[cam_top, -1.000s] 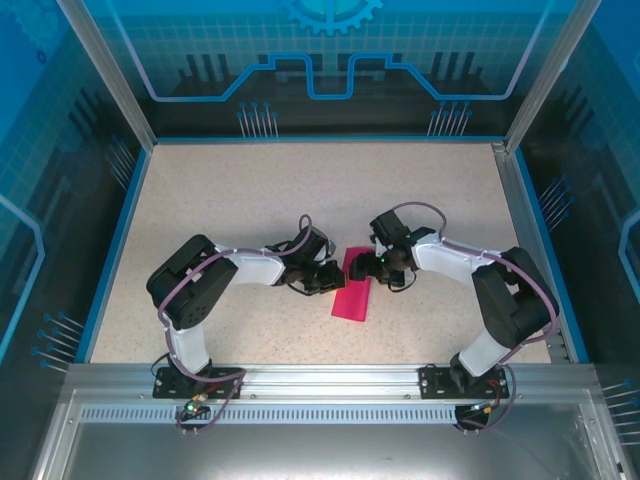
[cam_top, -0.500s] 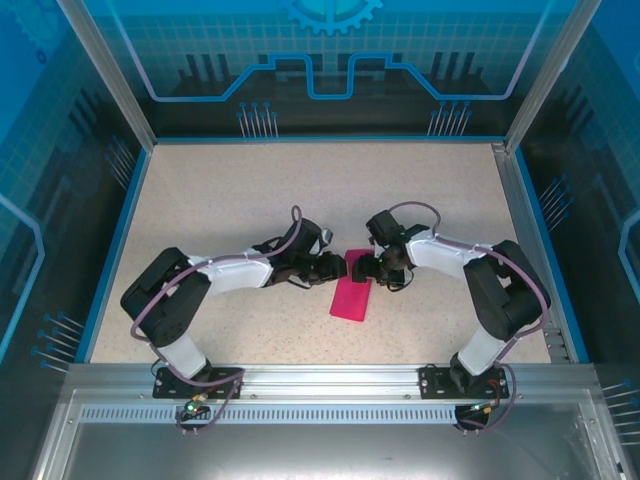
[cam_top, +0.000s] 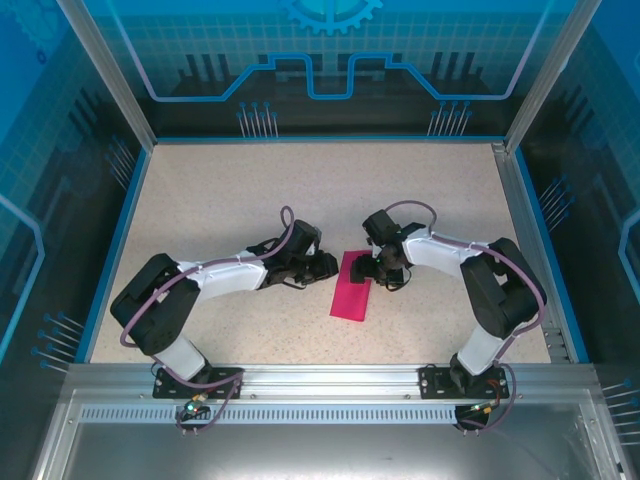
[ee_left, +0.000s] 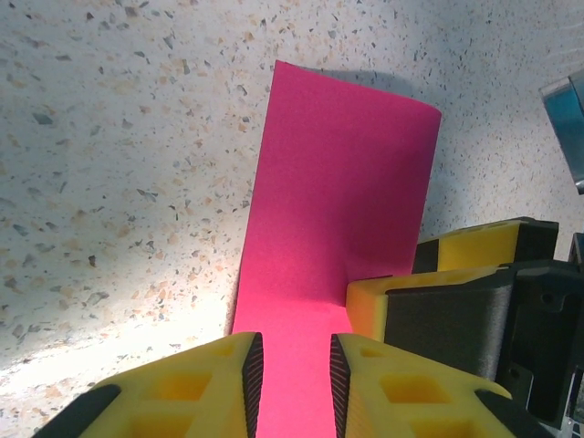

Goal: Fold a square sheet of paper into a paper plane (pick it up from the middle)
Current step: Hold the square sheet of paper at the center of the table.

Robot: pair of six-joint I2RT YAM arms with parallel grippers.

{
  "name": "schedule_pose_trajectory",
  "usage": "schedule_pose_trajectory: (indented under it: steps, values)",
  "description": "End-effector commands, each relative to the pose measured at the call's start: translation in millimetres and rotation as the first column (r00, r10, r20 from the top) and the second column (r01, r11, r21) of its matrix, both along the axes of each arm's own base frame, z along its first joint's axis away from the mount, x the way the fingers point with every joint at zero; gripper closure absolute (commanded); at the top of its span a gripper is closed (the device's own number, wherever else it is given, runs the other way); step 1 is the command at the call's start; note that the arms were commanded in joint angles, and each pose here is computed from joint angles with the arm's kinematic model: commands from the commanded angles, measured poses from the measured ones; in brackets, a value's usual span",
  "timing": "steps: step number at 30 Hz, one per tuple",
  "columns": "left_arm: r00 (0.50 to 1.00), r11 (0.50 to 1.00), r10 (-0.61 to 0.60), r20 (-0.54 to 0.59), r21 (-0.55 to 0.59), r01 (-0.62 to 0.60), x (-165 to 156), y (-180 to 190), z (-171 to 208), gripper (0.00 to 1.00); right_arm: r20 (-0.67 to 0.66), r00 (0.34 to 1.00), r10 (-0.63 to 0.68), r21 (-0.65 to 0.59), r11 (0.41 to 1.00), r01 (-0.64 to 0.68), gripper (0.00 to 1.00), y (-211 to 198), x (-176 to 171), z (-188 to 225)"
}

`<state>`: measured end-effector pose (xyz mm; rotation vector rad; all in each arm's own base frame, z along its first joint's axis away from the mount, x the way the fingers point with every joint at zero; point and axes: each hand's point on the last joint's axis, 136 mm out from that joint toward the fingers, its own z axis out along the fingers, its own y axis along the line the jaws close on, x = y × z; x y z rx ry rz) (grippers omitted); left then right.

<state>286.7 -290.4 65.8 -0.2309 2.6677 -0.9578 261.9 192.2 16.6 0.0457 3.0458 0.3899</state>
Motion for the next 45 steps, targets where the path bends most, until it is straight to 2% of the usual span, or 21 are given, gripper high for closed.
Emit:
schedule_pose_trajectory:
  steps: [1, 7, 24, 36, 45]
  values:
    - [1.0, 1.0, -0.006, -0.026, 0.02, 0.007, -6, 1, -7, 0.7, -0.05, 0.999, -0.015, -0.106, 0.994, 0.01, 0.24, -18, -12, -22]
    - [0.999, 1.0, -0.019, -0.031, 0.009, 0.02, -7, -2, -8, 0.71, -0.034, 0.999, -0.024, -0.078, 0.997, 0.021, 0.25, -17, -11, -17]
    - [0.998, 0.999, -0.038, -0.054, -0.009, 0.038, -9, -8, -13, 0.75, -0.052, 0.999, -0.015, -0.113, 0.994, 0.009, 0.29, -23, -13, -26]
    - [0.987, 0.987, -0.127, -0.098, -0.11, 0.116, -6, -40, -17, 0.77, -0.075, 0.997, -0.01, -0.138, 0.99, 0.0, 0.28, -25, -16, -35]
    - [0.983, 0.989, -0.124, -0.135, -0.097, 0.111, -3, -46, -31, 0.78, -0.079, 0.997, -0.012, -0.14, 0.99, 0.001, 0.28, -26, -18, -37]
